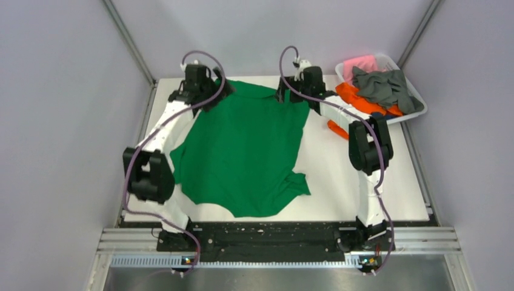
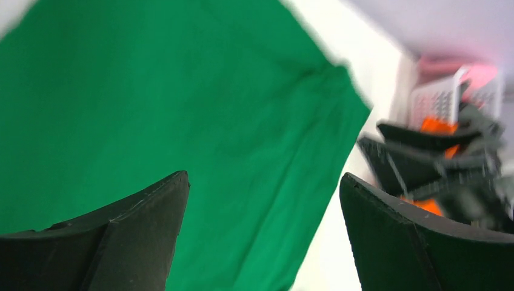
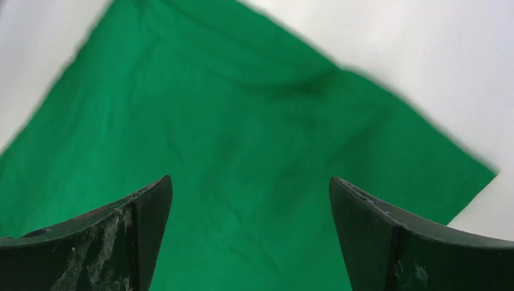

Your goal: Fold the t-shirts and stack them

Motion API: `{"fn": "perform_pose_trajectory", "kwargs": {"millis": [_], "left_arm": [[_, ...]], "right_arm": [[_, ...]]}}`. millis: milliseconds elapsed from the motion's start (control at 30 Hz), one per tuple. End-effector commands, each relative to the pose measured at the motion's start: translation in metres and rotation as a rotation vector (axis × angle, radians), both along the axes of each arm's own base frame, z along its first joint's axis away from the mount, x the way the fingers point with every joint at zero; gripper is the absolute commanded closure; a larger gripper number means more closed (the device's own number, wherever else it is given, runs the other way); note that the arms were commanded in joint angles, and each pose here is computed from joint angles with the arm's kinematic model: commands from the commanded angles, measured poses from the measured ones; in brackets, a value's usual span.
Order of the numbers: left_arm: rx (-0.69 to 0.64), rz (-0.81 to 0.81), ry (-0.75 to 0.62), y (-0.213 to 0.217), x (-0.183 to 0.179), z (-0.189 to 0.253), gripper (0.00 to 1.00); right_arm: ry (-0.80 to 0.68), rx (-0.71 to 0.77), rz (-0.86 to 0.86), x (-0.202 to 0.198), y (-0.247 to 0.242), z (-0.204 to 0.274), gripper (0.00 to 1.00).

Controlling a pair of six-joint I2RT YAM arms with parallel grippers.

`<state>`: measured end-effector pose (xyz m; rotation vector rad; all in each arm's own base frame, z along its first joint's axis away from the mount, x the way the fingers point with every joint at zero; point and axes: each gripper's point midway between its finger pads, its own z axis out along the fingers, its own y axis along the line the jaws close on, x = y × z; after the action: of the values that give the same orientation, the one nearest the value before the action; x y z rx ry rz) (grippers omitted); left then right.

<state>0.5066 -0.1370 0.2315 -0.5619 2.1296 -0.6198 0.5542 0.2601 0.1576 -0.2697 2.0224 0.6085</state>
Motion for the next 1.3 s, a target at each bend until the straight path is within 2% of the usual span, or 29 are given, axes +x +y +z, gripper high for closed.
{"fn": "perform_pose_trajectory", "kwargs": {"millis": [0, 33, 133, 233, 367, 500, 600, 767, 867, 900, 1100, 1167, 1267], "left_arm": [[0.011, 0.039, 0.168, 0.007, -0.097, -0.037, 0.01], [0.018, 0.055, 0.233, 0.013, -0.126, -0.062, 0.01], [-0.017, 0.097, 0.298, 0.024, -0.187, -0.097, 0.01], [-0.064, 0.121, 0.323, 0.030, -0.229, -0.122, 0.01], [-0.129, 0.129, 0.338, 0.028, -0.257, -0.155, 0.01], [-0.122, 0.143, 0.375, 0.028, -0.254, -0.176, 0.01], [-0.078, 0.149, 0.453, 0.028, -0.242, -0.189, 0.01], [0.091, 0.231, 0.588, 0.051, -0.202, -0.217, 0.01], [0.096, 0.193, 0.679, 0.047, -0.171, -0.232, 0.01], [0.071, 0.157, 0.695, 0.038, -0.158, -0.231, 0.01], [0.122, 0.081, 0.735, 0.020, -0.059, -0.241, 0.01], [0.116, 0.035, 0.652, 0.009, -0.007, -0.227, 0.01], [0.070, -0.028, 0.583, -0.008, 0.038, -0.227, 0.01]], "right_arm": [[0.135, -0.053, 0.082, -0.043, 0.018, -0.045, 0.01], [0.150, -0.074, 0.091, -0.048, 0.021, -0.052, 0.01], [0.207, -0.104, 0.100, -0.064, 0.033, -0.076, 0.01], [0.236, -0.152, 0.042, -0.077, 0.030, -0.093, 0.01], [0.262, -0.139, -0.008, -0.097, 0.021, -0.104, 0.01], [0.301, -0.138, -0.013, -0.127, 0.007, -0.123, 0.01], [0.327, -0.118, -0.010, -0.149, 0.001, -0.132, 0.01], [0.345, -0.066, -0.011, -0.200, -0.007, -0.133, 0.01], [0.348, -0.045, -0.041, -0.225, -0.011, -0.133, 0.01], [0.352, -0.038, -0.063, -0.232, -0.014, -0.133, 0.01], [0.352, 0.152, -0.011, -0.263, 0.009, -0.122, 0.01], [0.314, 0.150, 0.011, -0.259, 0.019, -0.115, 0.01], [0.294, 0.080, 0.013, -0.246, 0.027, -0.117, 0.01]]}}
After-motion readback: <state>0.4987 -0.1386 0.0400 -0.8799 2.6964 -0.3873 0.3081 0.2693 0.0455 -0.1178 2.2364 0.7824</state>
